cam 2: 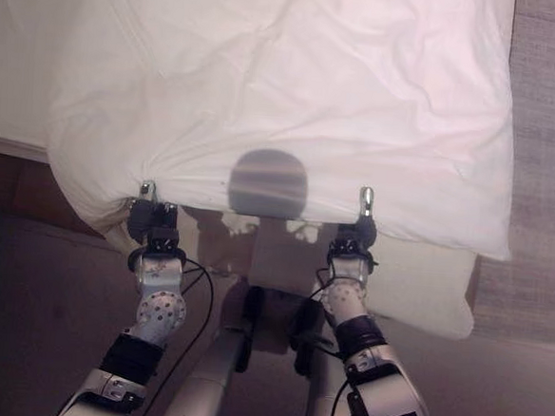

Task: Make the bed

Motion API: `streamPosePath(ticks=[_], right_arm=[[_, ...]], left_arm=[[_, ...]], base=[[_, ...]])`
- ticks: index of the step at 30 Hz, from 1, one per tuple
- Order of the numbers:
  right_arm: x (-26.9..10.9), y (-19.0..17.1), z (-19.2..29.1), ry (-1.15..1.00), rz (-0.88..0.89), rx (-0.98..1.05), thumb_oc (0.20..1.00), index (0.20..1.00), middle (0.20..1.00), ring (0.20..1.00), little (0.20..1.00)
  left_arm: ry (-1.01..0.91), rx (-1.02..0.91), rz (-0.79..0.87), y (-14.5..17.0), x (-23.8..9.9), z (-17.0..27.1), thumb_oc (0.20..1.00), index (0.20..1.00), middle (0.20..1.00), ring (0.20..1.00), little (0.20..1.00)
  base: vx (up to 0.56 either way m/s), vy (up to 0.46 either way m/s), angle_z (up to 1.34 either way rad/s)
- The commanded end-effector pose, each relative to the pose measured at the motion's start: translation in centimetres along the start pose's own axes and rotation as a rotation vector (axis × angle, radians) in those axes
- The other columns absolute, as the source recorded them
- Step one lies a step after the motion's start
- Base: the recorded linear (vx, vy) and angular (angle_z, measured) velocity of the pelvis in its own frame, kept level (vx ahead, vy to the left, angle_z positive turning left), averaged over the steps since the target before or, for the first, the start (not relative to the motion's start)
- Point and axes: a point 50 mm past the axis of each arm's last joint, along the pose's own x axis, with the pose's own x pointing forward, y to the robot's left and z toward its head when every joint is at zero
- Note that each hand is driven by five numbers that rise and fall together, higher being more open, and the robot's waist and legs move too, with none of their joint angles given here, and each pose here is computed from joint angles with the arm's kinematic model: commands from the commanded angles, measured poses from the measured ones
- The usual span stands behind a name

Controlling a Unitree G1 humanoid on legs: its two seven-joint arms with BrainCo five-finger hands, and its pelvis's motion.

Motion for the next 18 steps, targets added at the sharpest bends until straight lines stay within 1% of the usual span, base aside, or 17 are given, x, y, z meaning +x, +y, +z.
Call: streamPosePath(ticks=[1, 4, 8, 14, 18], right_arm=[[-0.1, -0.8, 2.3, -0.092, 0.024, -0.013, 1.000, 1.000, 1.000, 1.000, 1.000], [-0.1, -1.2, 2.8, -0.110, 0.016, -0.008, 1.000, 1.000, 1.000, 1.000, 1.000], [0.2, -1.3, 4.0, -0.148, -0.011, -0.048, 1.000, 1.000, 1.000, 1.000, 1.000], [1.1, -0.6, 5.5, -0.193, -0.030, -0.087, 1.000, 1.000, 1.000, 1.000, 1.000], [1.6, 0.0, 6.4, -0.223, -0.036, -0.065, 1.000, 1.000, 1.000, 1.000, 1.000]], left_arm=[[-0.287, -0.042, -0.088, -0.8, 0.1, 5.7, 0.200, 0.200, 0.200, 0.200, 0.200], [-0.296, -0.037, -0.072, -0.4, 0.1, 6.0, 0.200, 0.200, 0.200, 0.200, 0.200], [-0.326, -0.022, -0.053, -0.1, 0.3, 6.7, 0.200, 0.200, 0.200, 0.200, 0.200], [-0.386, 0.007, -0.027, -0.1, 0.9, 8.2, 0.200, 0.200, 0.200, 0.200, 0.200], [-0.421, 0.040, 0.009, 0.4, 1.3, 9.1, 0.200, 0.200, 0.200, 0.200, 0.200]], base=[[0.00, 0.000, 0.00], [0.00, 0.000, 0.00], [0.00, 0.000, 0.00], [0.00, 0.003, -0.01], [0.01, 0.005, -0.02]])
